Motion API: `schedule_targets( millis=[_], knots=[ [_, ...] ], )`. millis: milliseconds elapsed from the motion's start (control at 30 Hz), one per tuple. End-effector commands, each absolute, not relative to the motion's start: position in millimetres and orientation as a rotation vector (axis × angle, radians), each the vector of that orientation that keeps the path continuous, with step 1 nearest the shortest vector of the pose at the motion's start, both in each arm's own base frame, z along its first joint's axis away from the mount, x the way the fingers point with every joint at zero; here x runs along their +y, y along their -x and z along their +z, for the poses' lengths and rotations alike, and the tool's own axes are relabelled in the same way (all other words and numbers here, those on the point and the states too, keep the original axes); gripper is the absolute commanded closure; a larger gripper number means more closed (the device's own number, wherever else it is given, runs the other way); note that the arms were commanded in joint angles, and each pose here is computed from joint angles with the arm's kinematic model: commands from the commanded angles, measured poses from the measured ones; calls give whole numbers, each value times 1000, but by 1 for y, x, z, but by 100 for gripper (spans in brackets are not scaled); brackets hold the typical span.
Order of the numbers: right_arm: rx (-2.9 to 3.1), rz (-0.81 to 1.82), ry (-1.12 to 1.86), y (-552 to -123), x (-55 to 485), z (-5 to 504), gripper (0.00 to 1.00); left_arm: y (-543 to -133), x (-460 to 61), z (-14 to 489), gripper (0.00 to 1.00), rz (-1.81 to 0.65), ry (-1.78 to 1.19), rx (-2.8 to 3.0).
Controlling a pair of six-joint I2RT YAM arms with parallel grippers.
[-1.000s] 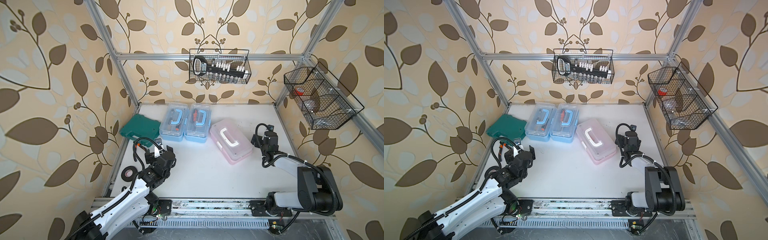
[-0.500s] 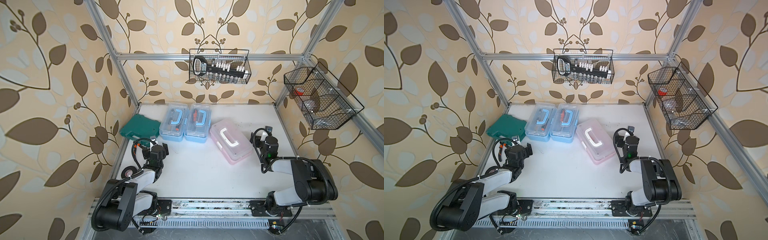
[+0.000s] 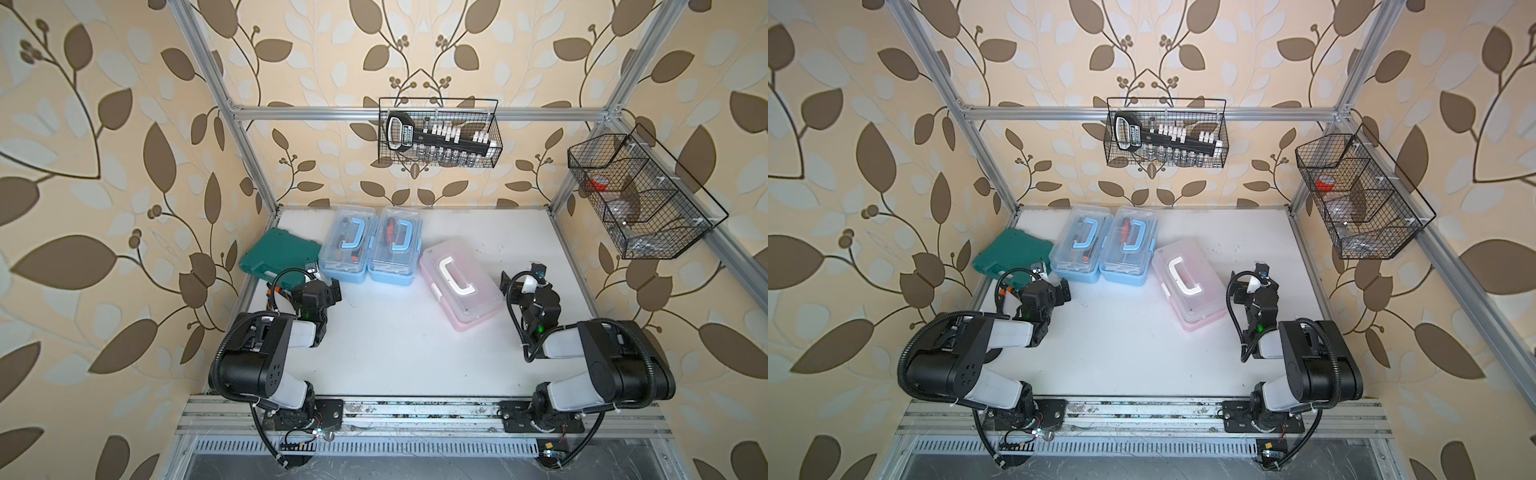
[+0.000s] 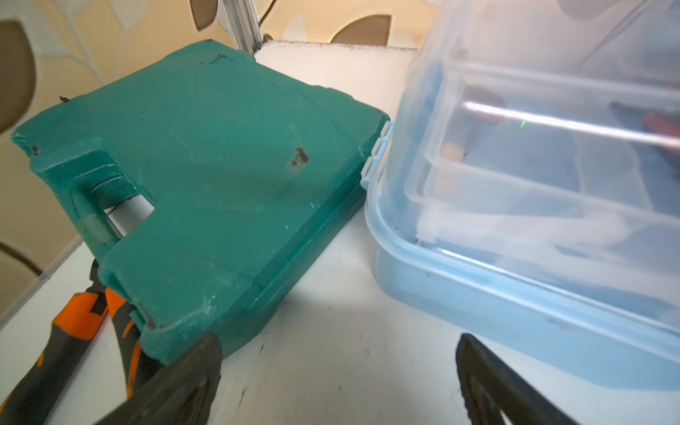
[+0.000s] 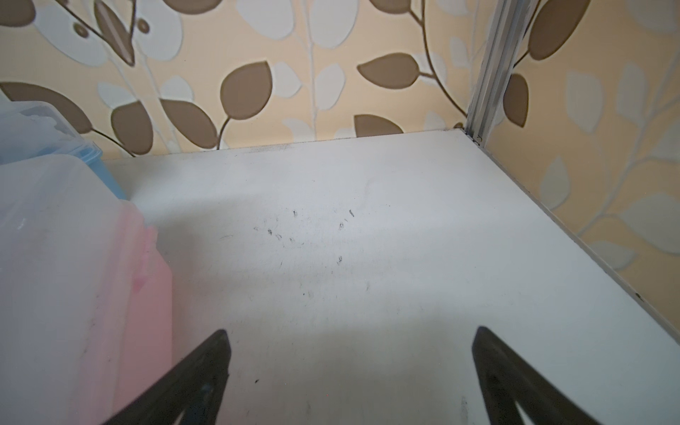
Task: Close toolboxes
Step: Reset both arms
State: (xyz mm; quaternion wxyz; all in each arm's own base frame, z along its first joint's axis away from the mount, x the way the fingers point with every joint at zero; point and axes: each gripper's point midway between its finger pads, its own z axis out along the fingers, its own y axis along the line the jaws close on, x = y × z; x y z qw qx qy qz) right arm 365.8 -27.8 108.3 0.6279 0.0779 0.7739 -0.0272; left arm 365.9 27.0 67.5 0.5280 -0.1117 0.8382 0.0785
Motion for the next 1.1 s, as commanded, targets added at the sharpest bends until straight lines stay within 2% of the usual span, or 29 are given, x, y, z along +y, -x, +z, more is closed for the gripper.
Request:
schedule_targets(
  millis=[0, 300, 467, 667, 1067],
  knots=[
    [1742, -51, -154, -371, -24, 117, 1, -376, 30, 80, 1, 164, 290, 1966],
    [1742, -52, -154, -371, -24, 117, 1, -363, 27, 87, 1, 129, 274, 1893],
    [1743, -52, -155, -371, -24, 117, 1, -370, 6, 84, 1, 48, 141, 1928],
    [1743, -52, -154, -371, -24, 117, 1, -383, 14, 77, 1, 98, 190, 2004],
    [1748, -43, -136, -371, -21, 116, 1, -382, 15, 77, 1, 98, 191, 2002]
  ],
)
